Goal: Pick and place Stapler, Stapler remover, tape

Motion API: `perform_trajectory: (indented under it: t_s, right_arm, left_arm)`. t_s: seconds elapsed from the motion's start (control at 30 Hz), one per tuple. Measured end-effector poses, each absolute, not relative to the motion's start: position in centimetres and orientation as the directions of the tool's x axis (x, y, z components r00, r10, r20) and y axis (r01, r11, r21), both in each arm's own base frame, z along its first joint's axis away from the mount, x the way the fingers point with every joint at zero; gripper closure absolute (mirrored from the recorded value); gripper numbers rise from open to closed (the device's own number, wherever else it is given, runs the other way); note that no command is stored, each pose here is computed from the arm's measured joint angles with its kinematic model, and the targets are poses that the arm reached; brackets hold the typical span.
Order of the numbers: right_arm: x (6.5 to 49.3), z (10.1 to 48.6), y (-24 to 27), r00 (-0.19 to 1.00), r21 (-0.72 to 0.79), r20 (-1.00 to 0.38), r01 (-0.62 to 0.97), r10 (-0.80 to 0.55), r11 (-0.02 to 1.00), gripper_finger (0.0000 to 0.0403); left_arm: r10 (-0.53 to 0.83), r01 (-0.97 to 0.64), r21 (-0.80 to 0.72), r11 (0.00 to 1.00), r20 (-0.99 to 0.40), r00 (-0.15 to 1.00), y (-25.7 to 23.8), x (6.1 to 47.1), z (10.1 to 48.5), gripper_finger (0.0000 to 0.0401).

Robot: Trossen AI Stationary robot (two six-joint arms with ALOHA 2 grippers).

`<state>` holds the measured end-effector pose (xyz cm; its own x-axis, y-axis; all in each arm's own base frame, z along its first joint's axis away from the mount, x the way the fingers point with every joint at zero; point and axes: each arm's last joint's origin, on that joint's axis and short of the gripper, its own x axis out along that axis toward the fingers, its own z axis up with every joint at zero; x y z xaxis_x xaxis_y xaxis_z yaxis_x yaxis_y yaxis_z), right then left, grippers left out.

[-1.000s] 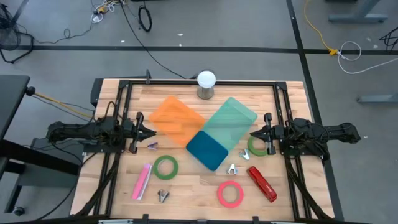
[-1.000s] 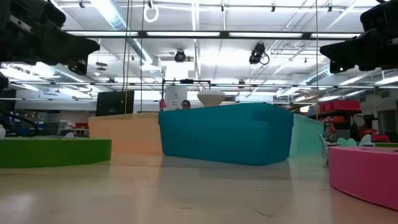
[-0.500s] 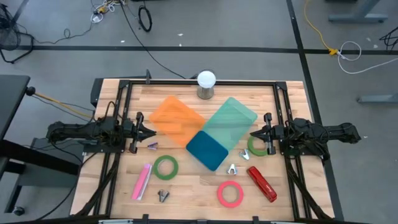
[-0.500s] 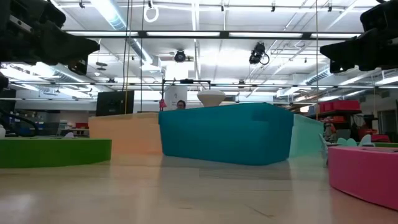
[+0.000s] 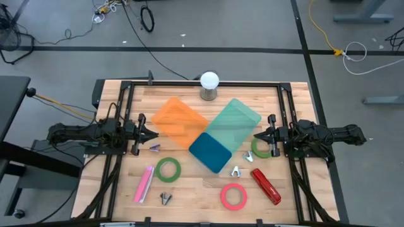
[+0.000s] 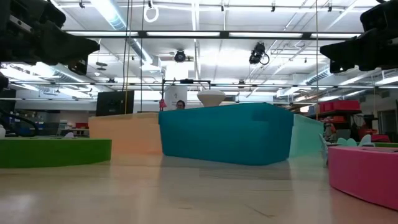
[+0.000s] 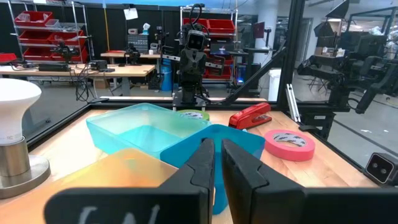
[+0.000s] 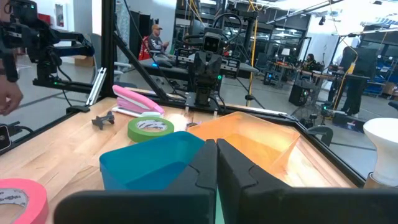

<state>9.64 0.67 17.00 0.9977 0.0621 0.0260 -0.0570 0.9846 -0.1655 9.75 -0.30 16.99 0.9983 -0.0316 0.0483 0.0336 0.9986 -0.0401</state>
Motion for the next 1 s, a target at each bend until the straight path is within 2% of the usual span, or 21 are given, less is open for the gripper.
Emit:
perform_trajectory:
  t_s: [0.47, 0.73, 1.0]
  right_arm:
    - [9.64, 17.00, 0.67, 0.998, -0.166, 0.026, -0.057, 0.062, 0.985, 0.0397]
    - [9.64, 17.00, 0.67, 0.998, -0.398, 0.026, -0.046, 0.062, 0.916, 0.0397]
    - [9.64, 17.04, 0.67, 0.998, -0.416, 0.030, -0.044, 0.062, 0.908, 0.0397]
  left_arm:
    - [-0.031, 0.033, -0.040, 0.999, 0.048, 0.998, -0.30, 9.75, 16.99, 0.0369]
    - [-0.032, 0.034, -0.040, 0.999, 0.048, 0.998, -0.30, 9.75, 16.99, 0.0369]
    - [-0.032, 0.034, -0.040, 0.999, 0.048, 0.998, -0.30, 9.75, 16.99, 0.0369]
